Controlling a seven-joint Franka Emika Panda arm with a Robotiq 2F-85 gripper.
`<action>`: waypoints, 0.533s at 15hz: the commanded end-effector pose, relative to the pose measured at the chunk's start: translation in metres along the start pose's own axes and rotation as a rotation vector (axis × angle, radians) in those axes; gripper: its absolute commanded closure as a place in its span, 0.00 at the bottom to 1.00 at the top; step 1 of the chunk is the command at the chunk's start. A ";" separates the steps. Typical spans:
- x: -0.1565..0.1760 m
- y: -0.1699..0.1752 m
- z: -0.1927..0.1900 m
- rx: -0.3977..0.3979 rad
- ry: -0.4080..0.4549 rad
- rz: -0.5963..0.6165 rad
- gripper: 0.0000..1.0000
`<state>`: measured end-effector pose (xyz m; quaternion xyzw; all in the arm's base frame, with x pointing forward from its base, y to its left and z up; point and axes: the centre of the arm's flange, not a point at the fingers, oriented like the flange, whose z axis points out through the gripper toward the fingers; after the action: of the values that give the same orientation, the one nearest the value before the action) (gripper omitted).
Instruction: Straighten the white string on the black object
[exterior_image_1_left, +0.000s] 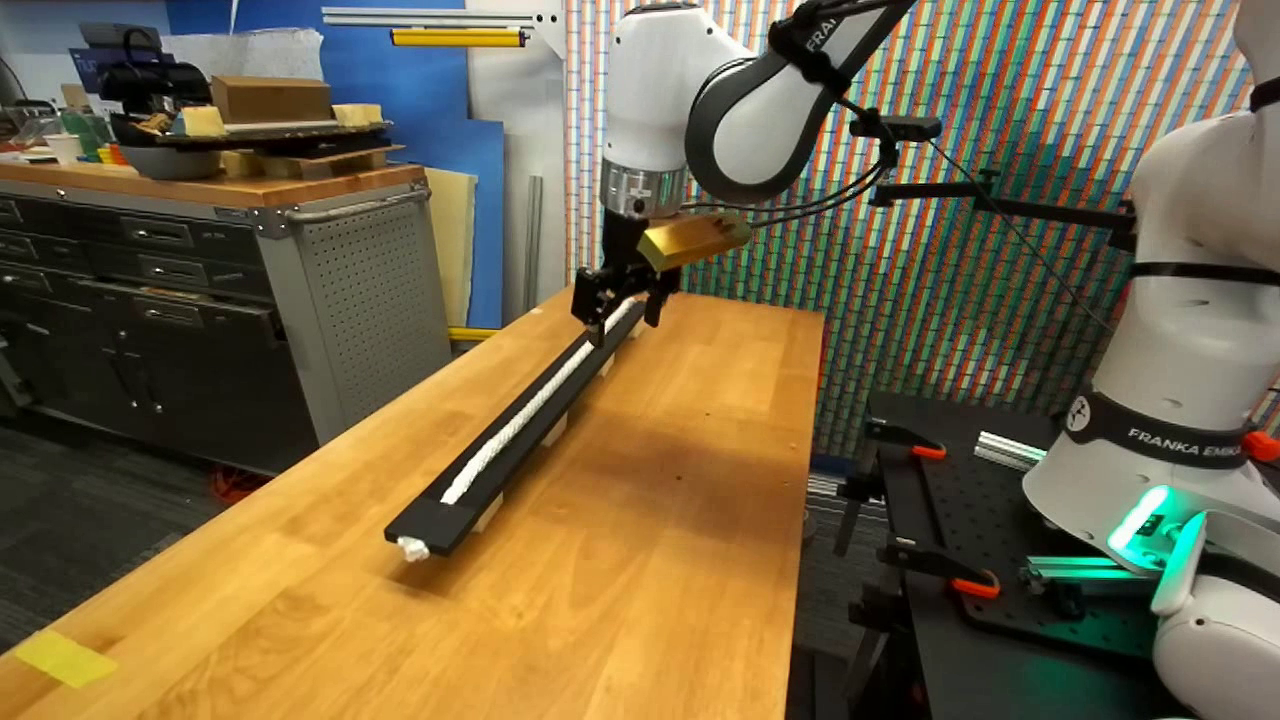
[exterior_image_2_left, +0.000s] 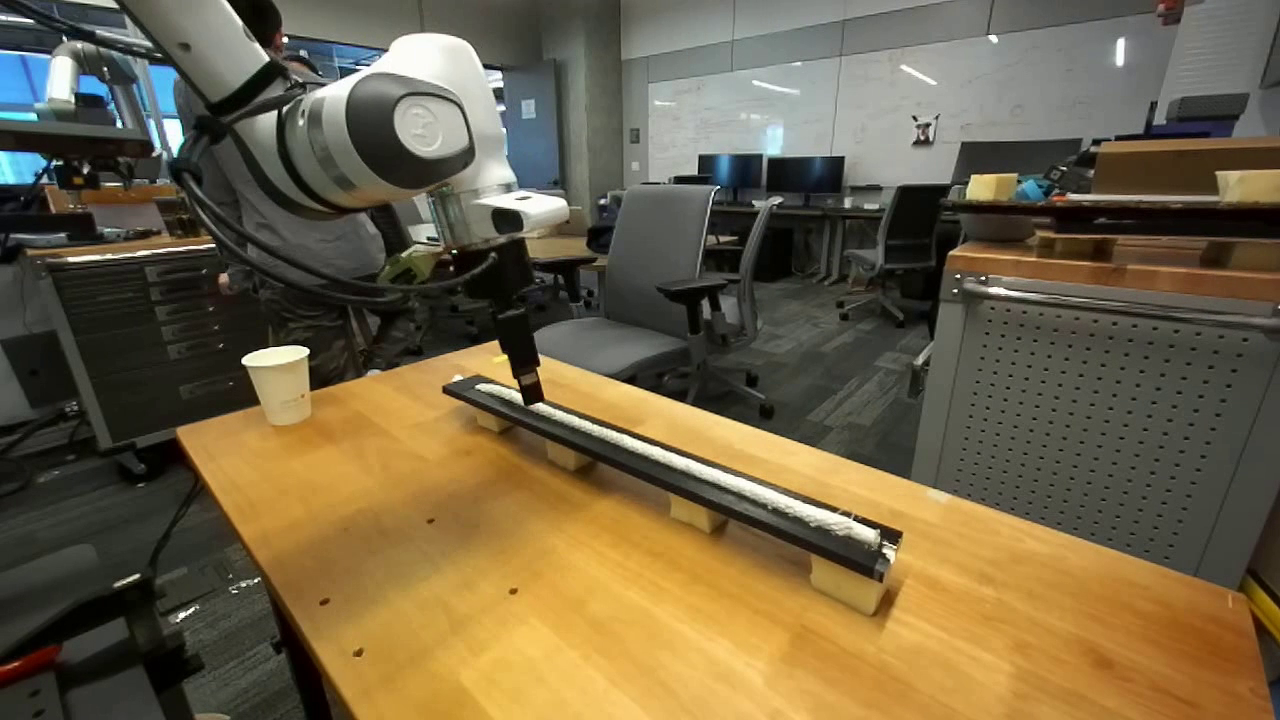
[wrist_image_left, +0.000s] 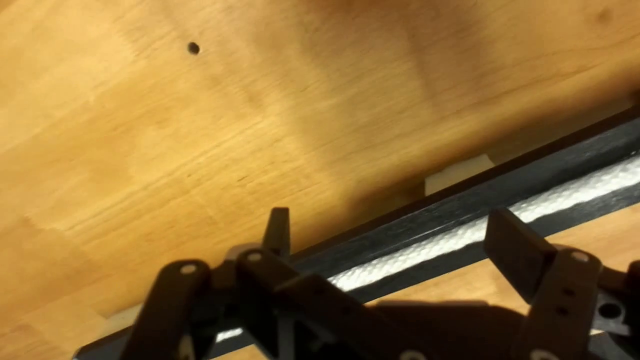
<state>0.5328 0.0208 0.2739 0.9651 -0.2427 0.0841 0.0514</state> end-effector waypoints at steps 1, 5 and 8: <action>-0.004 -0.048 0.008 -0.001 0.017 -0.057 0.00; -0.011 -0.090 0.006 -0.027 0.032 -0.169 0.00; -0.009 -0.113 -0.001 -0.076 -0.009 -0.229 0.00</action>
<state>0.5569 0.1060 0.2577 0.9815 -0.1569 0.0829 0.0720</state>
